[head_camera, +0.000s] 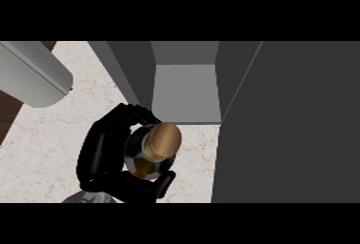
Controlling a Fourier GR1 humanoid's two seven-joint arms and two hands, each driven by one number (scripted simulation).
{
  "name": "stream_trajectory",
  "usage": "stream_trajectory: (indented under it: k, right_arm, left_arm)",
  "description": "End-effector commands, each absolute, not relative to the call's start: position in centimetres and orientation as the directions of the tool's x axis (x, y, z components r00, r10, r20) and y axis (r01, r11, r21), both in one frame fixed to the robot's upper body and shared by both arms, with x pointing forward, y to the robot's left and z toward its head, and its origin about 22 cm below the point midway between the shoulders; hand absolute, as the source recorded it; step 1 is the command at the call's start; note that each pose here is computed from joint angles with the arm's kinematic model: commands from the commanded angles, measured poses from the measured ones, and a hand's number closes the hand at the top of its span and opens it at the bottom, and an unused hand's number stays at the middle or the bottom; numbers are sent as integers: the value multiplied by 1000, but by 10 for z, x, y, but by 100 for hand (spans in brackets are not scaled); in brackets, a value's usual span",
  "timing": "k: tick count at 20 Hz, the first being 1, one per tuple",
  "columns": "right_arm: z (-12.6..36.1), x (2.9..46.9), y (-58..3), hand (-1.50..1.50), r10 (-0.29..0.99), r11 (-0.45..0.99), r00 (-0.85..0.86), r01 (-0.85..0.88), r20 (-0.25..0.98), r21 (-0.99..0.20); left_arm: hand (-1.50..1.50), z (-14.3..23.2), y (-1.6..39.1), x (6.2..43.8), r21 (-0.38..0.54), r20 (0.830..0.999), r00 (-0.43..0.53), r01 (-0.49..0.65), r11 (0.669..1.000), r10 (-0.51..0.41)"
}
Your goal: Pick up the wine, place it into the cabinet and close the cabinet
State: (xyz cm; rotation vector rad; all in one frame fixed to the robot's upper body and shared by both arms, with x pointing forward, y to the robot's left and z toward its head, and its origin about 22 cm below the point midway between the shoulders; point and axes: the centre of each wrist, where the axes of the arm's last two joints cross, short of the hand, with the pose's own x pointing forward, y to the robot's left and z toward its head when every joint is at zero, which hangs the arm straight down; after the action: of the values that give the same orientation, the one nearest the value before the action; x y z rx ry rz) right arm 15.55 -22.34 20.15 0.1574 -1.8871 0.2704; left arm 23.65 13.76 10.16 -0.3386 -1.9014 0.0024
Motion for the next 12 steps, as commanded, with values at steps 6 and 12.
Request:
stream_trajectory:
  k: [6,12]
  right_arm:
    - [216,130,-228,-150,-41,952,-358,-299,933,-72]
    - [216,148,-232,-150,-52,956,-355,-289,933,-57]
  left_arm:
    - [150,130,85,271,-149,918,-339,186,971,206]
    - [150,143,58,271,-146,923,-335,155,977,191]
